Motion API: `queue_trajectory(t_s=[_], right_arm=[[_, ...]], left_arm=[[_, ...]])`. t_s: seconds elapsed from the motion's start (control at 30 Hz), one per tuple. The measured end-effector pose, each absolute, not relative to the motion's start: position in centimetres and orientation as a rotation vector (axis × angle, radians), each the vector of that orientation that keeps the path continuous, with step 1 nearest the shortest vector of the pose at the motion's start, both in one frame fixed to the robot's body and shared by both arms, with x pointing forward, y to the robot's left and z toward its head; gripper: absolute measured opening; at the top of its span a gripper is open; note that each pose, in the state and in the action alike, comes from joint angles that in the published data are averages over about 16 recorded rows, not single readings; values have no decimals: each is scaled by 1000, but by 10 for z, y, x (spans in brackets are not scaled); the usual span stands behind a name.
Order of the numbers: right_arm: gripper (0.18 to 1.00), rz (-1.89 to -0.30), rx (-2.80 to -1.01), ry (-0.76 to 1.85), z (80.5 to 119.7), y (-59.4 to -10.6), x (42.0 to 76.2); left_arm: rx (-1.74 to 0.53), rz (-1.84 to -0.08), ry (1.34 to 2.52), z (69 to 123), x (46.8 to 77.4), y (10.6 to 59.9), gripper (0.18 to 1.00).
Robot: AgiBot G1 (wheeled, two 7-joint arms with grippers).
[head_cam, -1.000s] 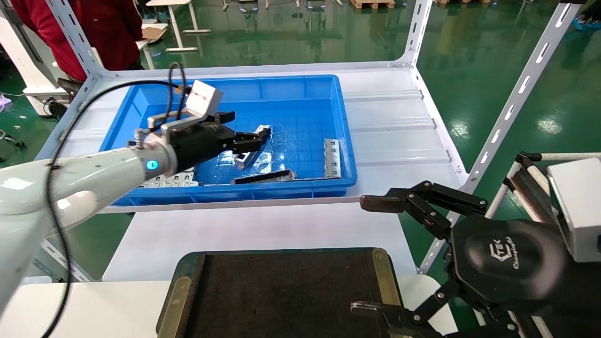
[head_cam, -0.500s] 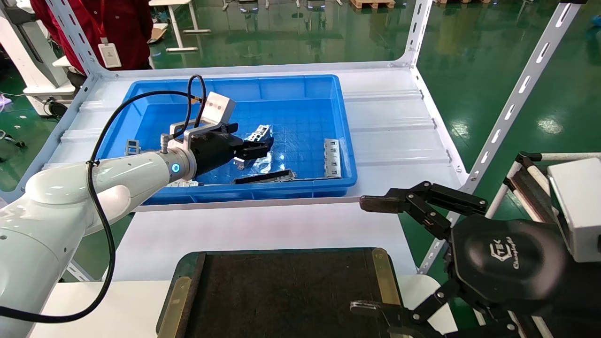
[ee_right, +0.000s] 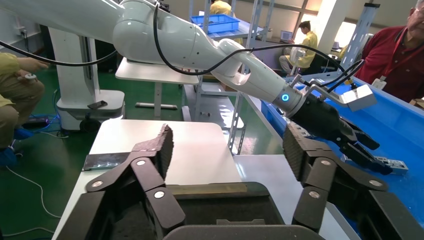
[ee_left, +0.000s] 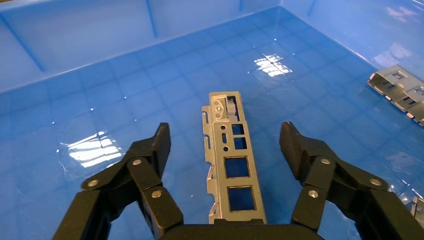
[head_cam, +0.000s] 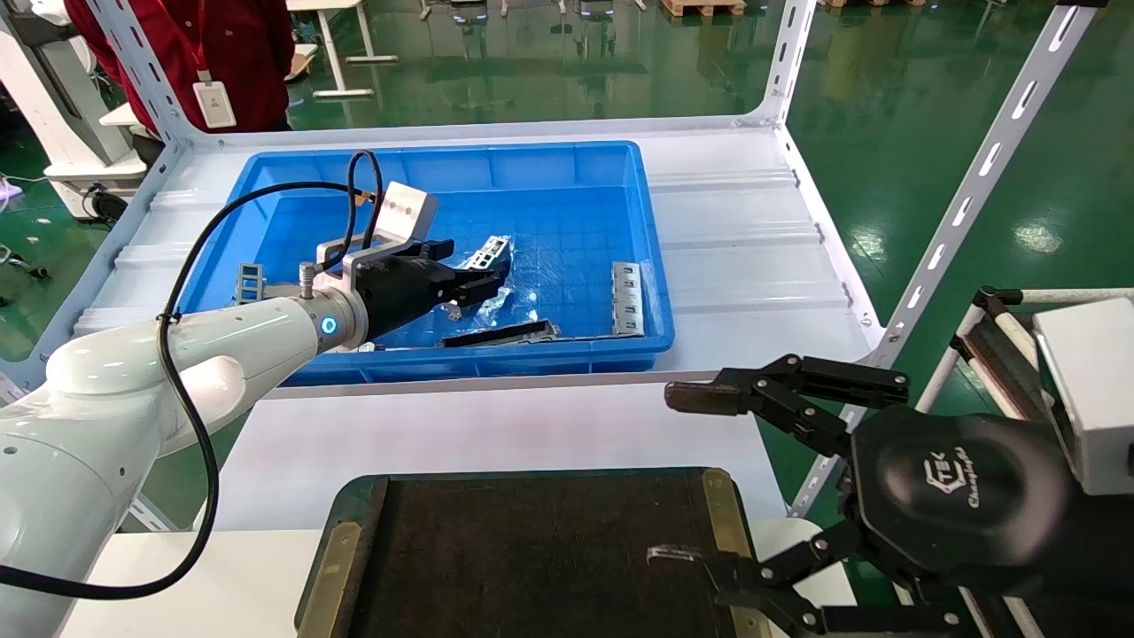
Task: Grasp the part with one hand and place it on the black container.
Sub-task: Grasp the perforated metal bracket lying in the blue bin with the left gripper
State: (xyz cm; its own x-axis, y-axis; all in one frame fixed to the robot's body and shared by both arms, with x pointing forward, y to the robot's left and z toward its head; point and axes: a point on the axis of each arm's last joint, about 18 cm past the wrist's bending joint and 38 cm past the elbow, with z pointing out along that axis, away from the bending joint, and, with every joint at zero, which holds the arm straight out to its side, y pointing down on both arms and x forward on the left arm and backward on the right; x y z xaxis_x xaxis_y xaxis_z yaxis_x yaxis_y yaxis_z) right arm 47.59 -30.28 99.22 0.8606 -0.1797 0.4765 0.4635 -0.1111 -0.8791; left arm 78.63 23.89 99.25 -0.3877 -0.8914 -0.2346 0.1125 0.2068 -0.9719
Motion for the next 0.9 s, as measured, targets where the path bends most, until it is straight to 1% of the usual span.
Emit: queue_trajectory(t_s=[0.07,0.13,0.27,0.33,0.47,0.6,0.67,0.8,0.9], right_arm=[[817,-552,-1594,-228,992,-303,476],[788,-552,-1594,-228,992,-303,476],[693,-552,-1594,-228,992,-303,476],[657,-552,-1594,-228,992,-303,476],[549,-552,-1594,-228,992,-303,476],[464,-552,-1594,-228,992,-303,476],[415,-552,-1594,-228,992,-303,476],[347,-552,-1594,-228,992,-303,476],[299,-552,-1594,-228,992,-303,476]], left_arm=[[-767,-1351,1545,992,786,239,837],[-769,-1352,1544,991,786,240,793],[-774,-1352,1543,990,787,241,715],[-776,-1353,1543,989,787,241,662],[-779,-1353,1543,988,787,242,571],[-781,-1354,1544,987,787,242,470],[-782,-1354,1544,986,787,243,437],[-783,-1359,1544,986,787,242,369],[-779,-1370,1541,989,786,242,347]])
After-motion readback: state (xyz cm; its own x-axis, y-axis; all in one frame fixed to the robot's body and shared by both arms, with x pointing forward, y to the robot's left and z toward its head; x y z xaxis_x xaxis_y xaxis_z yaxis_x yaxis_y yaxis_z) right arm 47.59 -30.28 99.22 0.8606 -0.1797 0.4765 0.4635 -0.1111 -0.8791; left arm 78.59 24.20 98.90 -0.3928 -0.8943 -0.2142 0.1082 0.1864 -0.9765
